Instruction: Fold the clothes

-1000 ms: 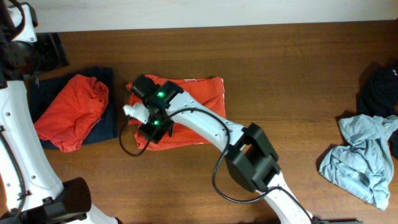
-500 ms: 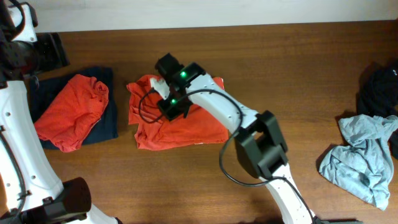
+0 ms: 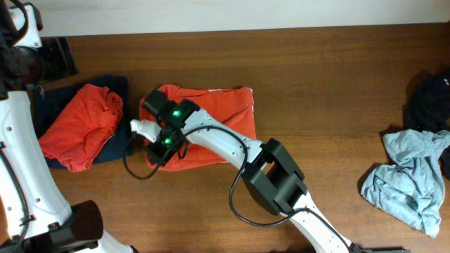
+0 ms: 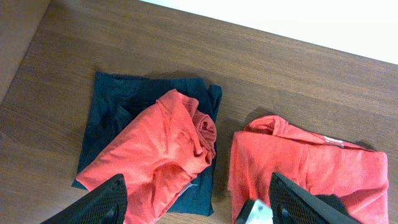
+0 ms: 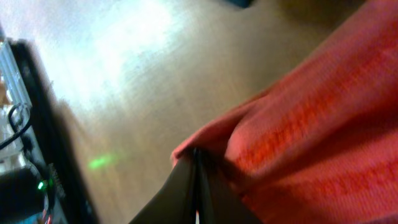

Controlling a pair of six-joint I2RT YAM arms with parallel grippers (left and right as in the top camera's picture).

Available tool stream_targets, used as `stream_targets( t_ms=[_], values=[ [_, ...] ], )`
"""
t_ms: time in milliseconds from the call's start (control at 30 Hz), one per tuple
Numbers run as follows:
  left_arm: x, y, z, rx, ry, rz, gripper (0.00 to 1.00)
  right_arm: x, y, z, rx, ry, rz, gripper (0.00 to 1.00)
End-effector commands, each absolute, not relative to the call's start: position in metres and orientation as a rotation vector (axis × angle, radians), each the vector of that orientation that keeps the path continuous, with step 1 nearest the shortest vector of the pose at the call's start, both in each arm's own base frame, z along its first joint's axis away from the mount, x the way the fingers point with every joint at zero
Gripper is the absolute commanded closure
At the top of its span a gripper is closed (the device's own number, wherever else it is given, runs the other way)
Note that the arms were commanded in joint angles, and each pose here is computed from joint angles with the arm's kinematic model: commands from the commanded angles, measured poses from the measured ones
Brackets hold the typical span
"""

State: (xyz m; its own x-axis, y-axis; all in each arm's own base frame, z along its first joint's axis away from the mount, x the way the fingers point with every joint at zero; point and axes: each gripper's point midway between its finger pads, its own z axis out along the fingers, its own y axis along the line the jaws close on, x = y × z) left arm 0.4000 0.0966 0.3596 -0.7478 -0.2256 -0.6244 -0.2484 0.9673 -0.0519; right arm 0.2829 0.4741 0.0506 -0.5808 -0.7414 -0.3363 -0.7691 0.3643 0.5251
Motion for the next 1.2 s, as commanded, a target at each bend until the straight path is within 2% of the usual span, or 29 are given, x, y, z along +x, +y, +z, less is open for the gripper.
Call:
stream_targets(
  t_ms=[0,267,433,500,567,600,700,800,1000,1033,1167],
  values=[
    [0.402,0.097,0.357,-0.332,2.449,0.037,0.27,0.29,0.469,0.073,-1.46,2.479,1.049,0.96],
    [0.403,0.097,0.357,-0.331,2.445,0.037,0.27,0.342,0.434,0.135,-1.264,2.444,1.015,0.94],
    [0.406,0.082,0.358,-0.257,2.446,-0.061,0.25,0.383,0.386,0.126,-0.867,2.694,0.845,0.94],
    [0.408,0.078,0.356,-0.221,2.451,-0.08,0.25,0.389,0.37,0.121,-0.785,2.758,0.832,0.94],
    [0.41,0.078,0.351,-0.222,2.467,-0.089,0.25,0.392,0.356,0.117,-0.742,2.803,0.805,0.89],
    [0.411,0.077,0.346,-0.223,2.482,-0.102,0.27,0.393,0.349,0.115,-0.726,2.824,0.784,0.89],
    [0.414,0.063,0.322,-0.211,2.555,-0.226,0.43,0.397,0.319,0.105,-0.609,2.923,0.648,0.89],
    [0.419,0.05,0.286,-0.201,2.645,-0.326,0.46,0.401,0.281,0.096,-0.483,3.019,0.457,0.9],
    [0.449,0.002,0.193,0.04,2.739,-0.418,0.57,0.431,0.224,0.089,-0.279,3.021,0.199,0.92],
    [0.453,-0.005,0.181,0.071,2.744,-0.421,0.6,0.438,0.218,0.087,-0.258,3.004,0.184,0.95],
    [0.458,-0.036,0.142,0.221,2.746,-0.42,0.71,0.459,0.207,0.077,-0.192,2.979,0.224,0.96]
  ],
)
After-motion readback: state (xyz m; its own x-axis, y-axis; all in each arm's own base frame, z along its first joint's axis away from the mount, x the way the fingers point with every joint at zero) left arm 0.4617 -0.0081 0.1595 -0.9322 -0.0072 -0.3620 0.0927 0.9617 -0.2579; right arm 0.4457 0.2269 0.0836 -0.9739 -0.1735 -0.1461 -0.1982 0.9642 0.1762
